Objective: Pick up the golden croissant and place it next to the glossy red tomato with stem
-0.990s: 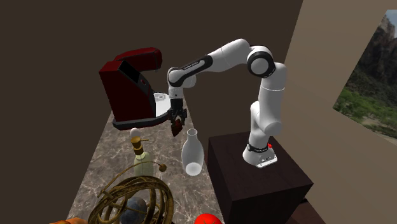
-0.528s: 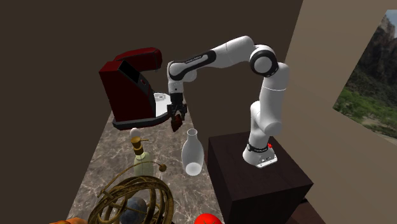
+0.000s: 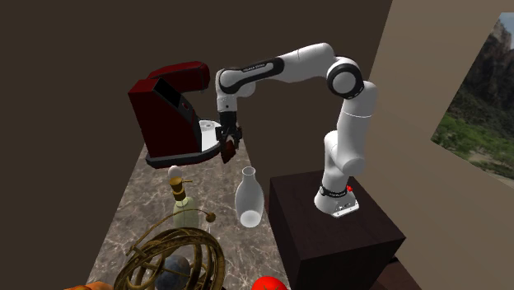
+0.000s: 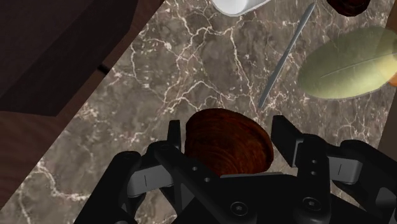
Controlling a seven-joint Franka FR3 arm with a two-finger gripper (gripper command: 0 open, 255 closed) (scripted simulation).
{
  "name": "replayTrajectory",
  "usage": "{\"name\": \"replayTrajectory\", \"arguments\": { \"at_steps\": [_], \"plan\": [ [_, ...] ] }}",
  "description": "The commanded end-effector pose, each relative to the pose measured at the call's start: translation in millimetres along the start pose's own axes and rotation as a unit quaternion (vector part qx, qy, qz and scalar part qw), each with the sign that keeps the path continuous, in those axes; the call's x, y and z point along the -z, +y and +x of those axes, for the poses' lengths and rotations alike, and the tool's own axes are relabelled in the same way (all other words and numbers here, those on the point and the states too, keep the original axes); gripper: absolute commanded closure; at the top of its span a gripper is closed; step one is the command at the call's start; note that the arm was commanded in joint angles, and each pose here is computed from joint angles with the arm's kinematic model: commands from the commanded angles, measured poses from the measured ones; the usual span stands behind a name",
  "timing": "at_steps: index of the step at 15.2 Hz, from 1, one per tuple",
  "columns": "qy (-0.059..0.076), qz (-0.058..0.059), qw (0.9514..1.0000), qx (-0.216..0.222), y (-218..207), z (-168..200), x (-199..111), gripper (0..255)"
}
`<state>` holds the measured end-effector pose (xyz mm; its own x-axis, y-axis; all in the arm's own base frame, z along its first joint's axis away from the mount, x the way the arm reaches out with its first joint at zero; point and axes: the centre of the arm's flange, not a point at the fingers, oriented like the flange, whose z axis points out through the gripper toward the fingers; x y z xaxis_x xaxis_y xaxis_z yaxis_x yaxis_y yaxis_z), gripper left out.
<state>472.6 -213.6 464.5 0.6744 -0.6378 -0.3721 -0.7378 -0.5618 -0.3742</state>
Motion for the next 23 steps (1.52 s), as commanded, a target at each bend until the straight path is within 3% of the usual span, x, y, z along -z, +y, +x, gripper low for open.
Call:
{"name": "replayTrajectory", "arguments": {
  "at_steps": [1, 8, 23],
  "plan": [
    [0.000, 0.000, 1.0000, 0.000, -6, -4, 9, 255],
    [0.000, 0.000, 1.0000, 0.000, -20, -17, 40, 255],
    [0.000, 0.000, 1.0000, 0.000, -150, -124, -64, 255]
  ]
}}
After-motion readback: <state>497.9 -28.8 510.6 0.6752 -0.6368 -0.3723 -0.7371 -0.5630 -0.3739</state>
